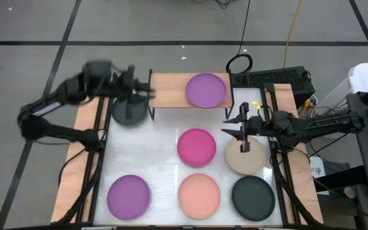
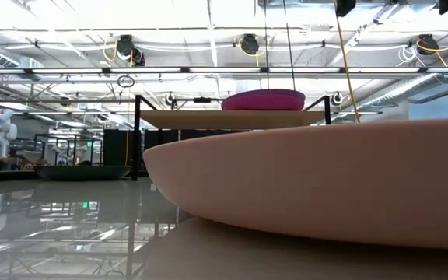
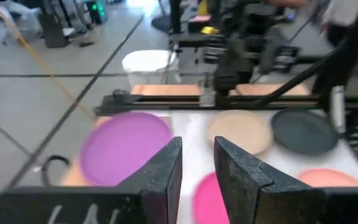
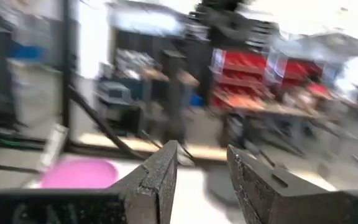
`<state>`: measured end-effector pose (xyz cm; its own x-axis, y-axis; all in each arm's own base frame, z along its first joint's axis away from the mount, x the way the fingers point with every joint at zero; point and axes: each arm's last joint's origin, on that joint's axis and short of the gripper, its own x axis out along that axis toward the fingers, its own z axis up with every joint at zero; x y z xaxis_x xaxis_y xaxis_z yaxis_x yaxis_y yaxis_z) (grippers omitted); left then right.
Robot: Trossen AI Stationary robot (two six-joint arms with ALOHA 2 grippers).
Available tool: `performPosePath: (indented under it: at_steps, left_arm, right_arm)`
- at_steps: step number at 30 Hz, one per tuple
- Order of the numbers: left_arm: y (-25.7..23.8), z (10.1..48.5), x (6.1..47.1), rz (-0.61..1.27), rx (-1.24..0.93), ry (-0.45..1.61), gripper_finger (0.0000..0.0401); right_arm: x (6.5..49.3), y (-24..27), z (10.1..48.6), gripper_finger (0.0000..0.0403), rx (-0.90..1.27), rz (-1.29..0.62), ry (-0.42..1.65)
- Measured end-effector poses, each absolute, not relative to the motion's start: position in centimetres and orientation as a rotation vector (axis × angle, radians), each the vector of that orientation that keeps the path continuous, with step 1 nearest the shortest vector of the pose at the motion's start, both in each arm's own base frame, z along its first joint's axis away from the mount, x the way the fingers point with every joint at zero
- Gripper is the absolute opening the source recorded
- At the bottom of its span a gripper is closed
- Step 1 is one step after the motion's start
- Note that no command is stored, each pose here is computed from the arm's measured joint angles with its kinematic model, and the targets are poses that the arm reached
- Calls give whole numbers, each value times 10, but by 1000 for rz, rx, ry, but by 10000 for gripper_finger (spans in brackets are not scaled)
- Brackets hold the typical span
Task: Place and stack plates onto a shelf
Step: Stack the gray plate on top of the purple plate on the shelf
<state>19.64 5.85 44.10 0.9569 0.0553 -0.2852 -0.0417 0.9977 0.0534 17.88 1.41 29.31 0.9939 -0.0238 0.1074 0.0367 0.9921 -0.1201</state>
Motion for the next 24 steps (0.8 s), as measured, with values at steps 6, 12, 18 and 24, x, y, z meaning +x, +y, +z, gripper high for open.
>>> performPosePath:
  at_steps: [6,12,18,24]
  left_arm:
    - [22,349,167,1,-30,124,97]
    - [10,288,151,-11,-72,-26,97]
    - [10,264,147,-3,-106,-28,97]
    - [10,264,148,12,-109,-24,97]
  right_arm:
    - [207,16,300,125,-139,-113,138]
    - [242,24,302,125,-209,-75,406]
    - [256,29,288,125,-69,-32,718]
    - [251,37,269,125,128,-42,987]
